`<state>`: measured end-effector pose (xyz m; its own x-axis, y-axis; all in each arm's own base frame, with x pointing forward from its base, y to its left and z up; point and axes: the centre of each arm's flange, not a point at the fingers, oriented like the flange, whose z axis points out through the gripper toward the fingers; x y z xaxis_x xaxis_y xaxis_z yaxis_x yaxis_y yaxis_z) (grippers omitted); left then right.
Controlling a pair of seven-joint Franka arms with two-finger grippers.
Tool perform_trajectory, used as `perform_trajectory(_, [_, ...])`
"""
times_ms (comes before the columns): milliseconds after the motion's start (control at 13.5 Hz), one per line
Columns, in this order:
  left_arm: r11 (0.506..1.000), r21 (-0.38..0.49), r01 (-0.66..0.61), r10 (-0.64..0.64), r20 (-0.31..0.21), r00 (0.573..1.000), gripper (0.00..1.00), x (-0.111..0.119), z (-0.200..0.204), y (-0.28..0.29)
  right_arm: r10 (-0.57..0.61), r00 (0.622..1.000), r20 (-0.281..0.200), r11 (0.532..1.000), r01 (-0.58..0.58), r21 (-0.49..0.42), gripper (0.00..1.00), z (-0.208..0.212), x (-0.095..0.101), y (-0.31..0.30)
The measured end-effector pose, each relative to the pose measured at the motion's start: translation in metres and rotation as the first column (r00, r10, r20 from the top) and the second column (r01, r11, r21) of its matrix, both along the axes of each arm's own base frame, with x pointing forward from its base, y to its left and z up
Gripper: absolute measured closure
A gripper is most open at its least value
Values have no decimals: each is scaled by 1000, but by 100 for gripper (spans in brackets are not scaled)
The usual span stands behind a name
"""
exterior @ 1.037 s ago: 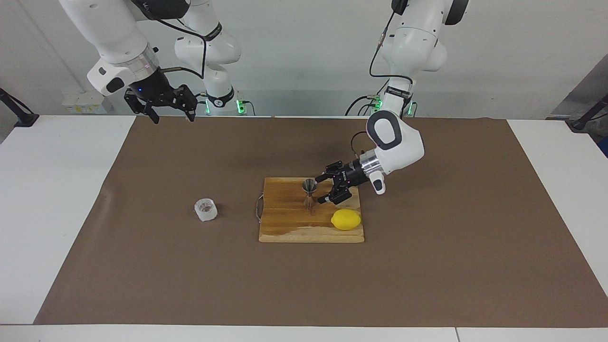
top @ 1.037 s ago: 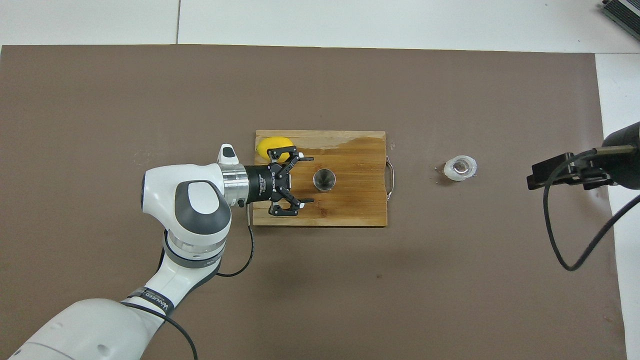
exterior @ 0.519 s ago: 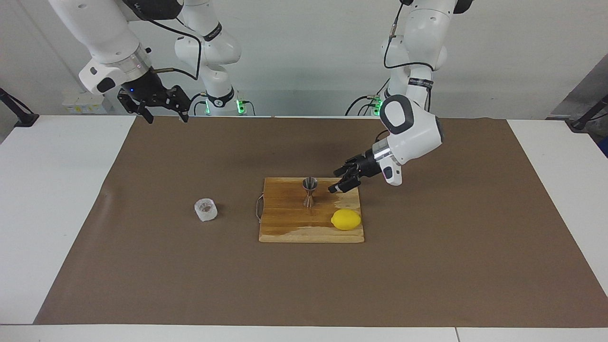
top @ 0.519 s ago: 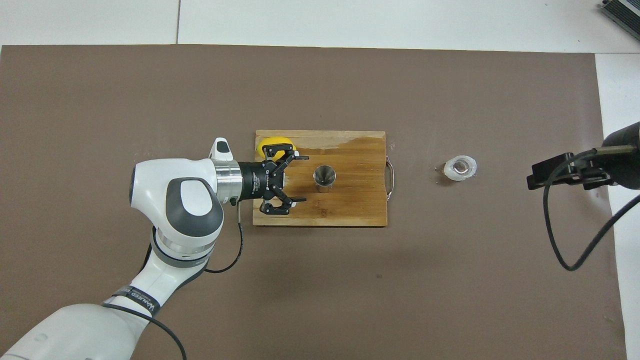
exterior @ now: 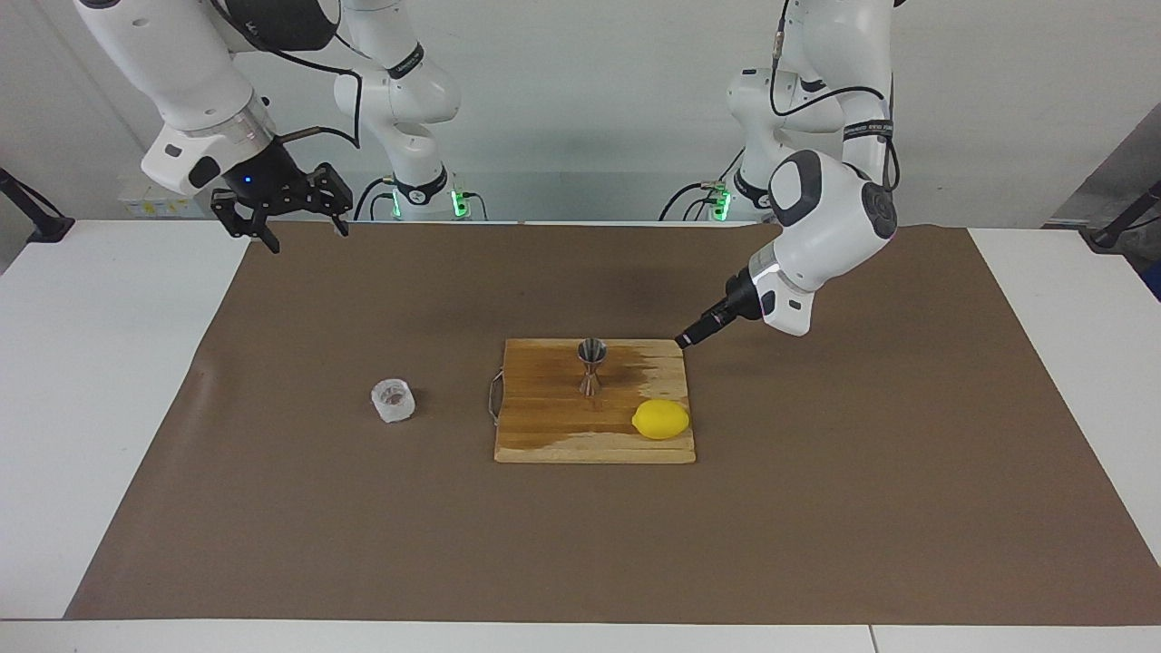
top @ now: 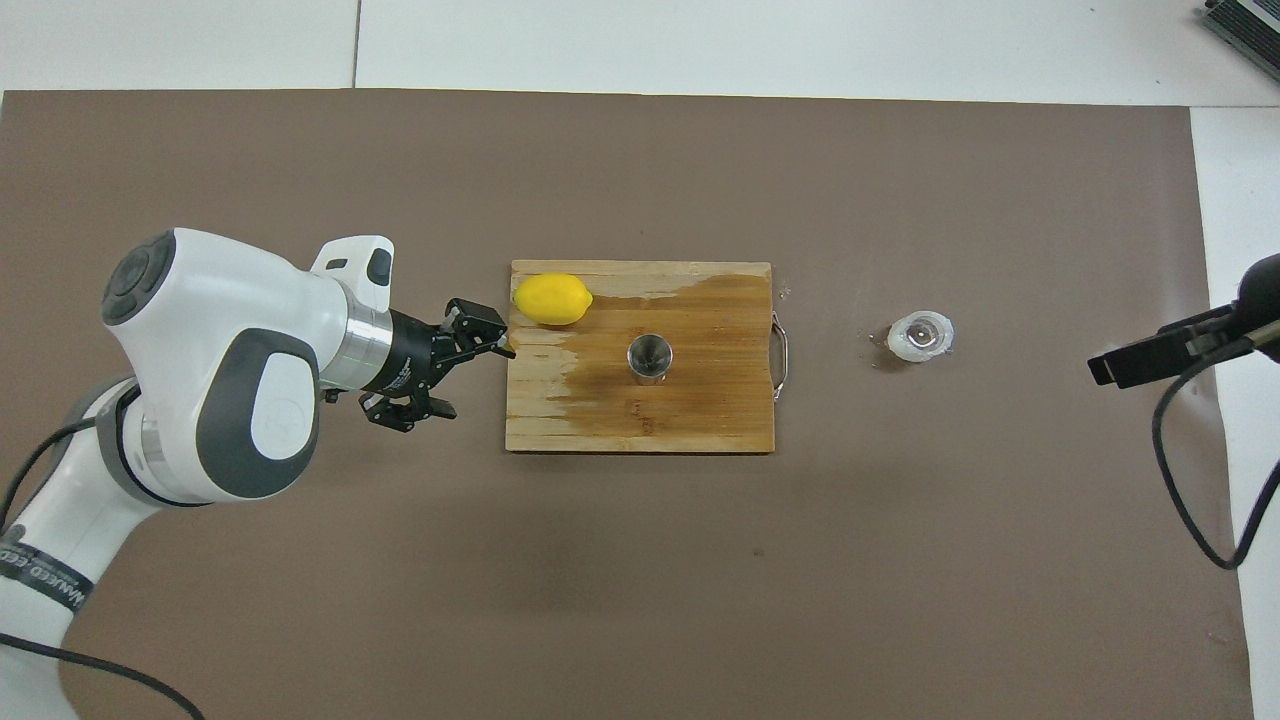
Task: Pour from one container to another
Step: 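Retract the left gripper to rest while the right gripper approaches the white cup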
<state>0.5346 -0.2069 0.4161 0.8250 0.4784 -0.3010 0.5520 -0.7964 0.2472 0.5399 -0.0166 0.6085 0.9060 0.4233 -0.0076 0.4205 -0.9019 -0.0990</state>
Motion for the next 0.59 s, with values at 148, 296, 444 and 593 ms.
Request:
perform_trajectory(148, [993,73,93,-93,-6,996,0,7,21,17,155,988,4,988,-155,20,0,-14,-7,-7])
perform_trajectory(296, [978,70,197,-197,2,980,0,17,45,46,307,951,47,950,-309,49,0,-31,-15,-23])
perform_trajectory(444, [956,107,272,-277,34,960,0,20,59,61,459,878,132,877,-472,93,0,-53,-17,-44])
perform_trajectory(593, [912,176,371,-387,65,920,0,15,75,67,504,843,187,832,-532,156,0,-78,-18,-65])
